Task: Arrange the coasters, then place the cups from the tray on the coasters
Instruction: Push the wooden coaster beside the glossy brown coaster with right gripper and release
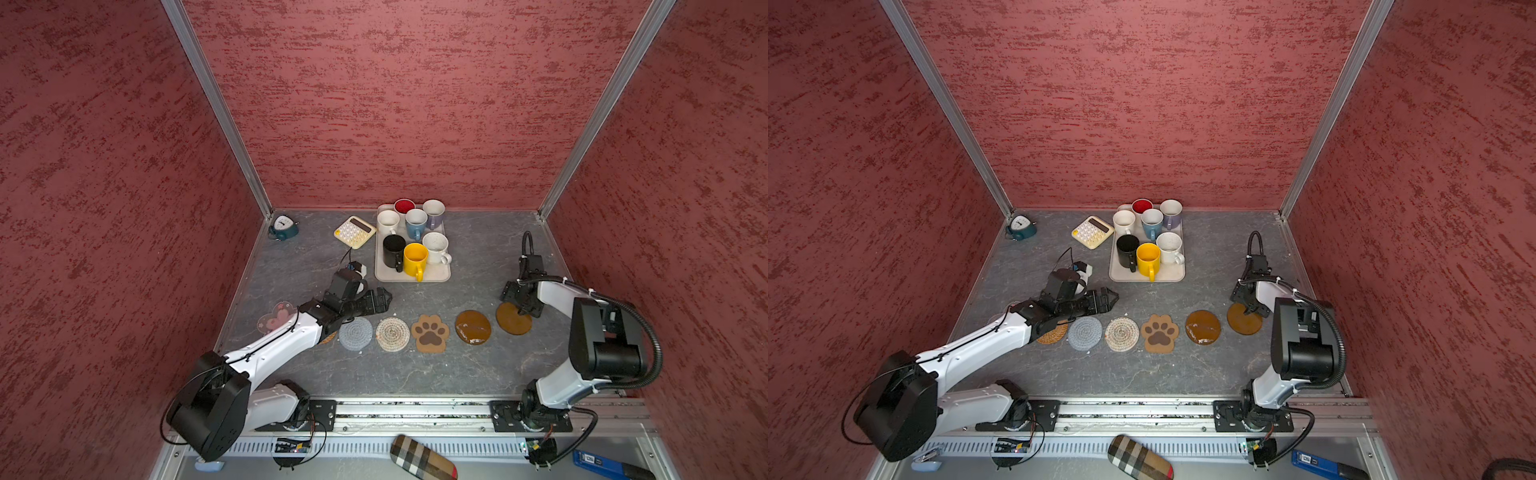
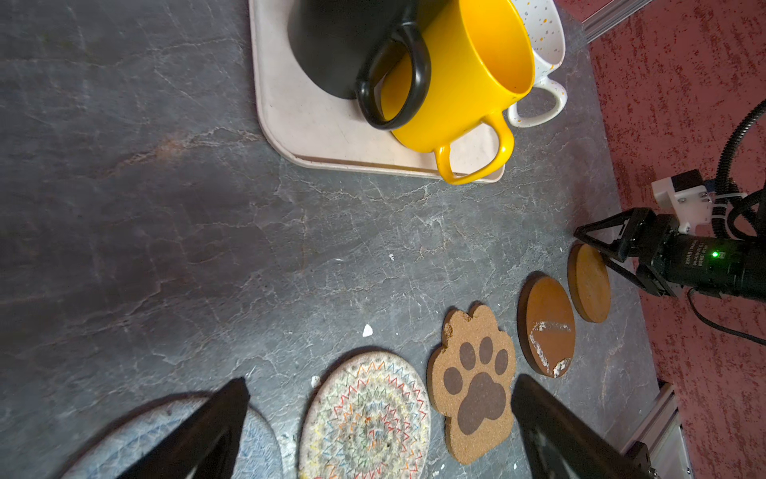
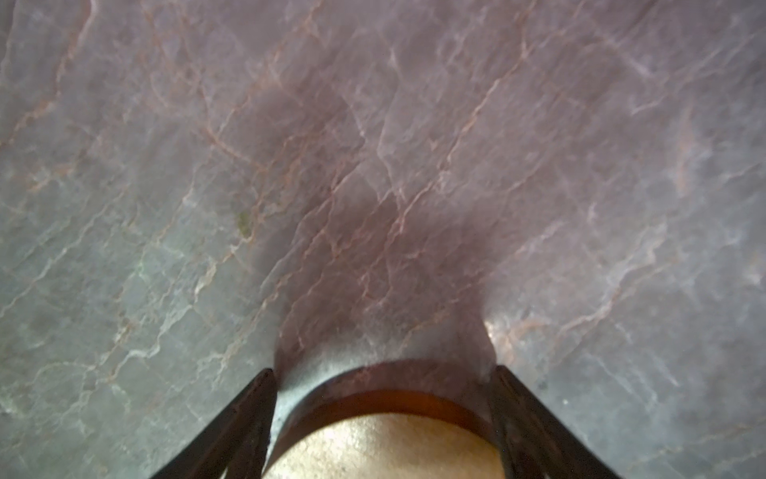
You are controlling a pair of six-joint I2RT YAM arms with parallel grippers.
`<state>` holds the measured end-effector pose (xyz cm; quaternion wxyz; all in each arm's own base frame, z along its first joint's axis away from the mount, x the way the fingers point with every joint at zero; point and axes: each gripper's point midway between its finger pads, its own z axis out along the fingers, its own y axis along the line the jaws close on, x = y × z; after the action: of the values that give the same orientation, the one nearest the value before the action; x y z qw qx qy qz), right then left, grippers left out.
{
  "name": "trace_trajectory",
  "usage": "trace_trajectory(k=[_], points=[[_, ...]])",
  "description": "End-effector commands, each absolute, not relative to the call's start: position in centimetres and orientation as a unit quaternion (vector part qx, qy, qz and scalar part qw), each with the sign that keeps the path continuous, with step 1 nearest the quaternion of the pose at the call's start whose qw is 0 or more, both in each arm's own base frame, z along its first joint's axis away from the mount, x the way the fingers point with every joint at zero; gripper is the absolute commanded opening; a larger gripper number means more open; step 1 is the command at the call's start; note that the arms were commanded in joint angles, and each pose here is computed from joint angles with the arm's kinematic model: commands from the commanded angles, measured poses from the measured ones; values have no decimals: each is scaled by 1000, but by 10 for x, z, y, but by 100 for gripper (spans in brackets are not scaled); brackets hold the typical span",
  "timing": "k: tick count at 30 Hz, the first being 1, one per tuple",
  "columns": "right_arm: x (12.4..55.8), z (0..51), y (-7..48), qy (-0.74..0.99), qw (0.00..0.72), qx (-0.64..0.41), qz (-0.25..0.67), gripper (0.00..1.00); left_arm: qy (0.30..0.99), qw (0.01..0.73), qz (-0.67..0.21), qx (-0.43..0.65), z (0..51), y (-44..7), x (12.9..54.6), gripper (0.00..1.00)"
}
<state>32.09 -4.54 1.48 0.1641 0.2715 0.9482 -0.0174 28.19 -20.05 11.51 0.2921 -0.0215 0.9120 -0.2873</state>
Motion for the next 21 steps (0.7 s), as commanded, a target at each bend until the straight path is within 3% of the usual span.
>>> trace_trajectory(k=[1, 14, 21], points=[[266, -13, -22, 963, 52, 265, -5, 79, 906, 299, -297, -24, 120, -199, 279, 100], [257, -7, -9, 970, 34, 242, -20, 78, 903, 306, -299, -32, 120, -193, 272, 100], [277, 18, -27, 966, 77, 239, -62, 80, 904, 305, -299, -30, 120, -194, 273, 99]])
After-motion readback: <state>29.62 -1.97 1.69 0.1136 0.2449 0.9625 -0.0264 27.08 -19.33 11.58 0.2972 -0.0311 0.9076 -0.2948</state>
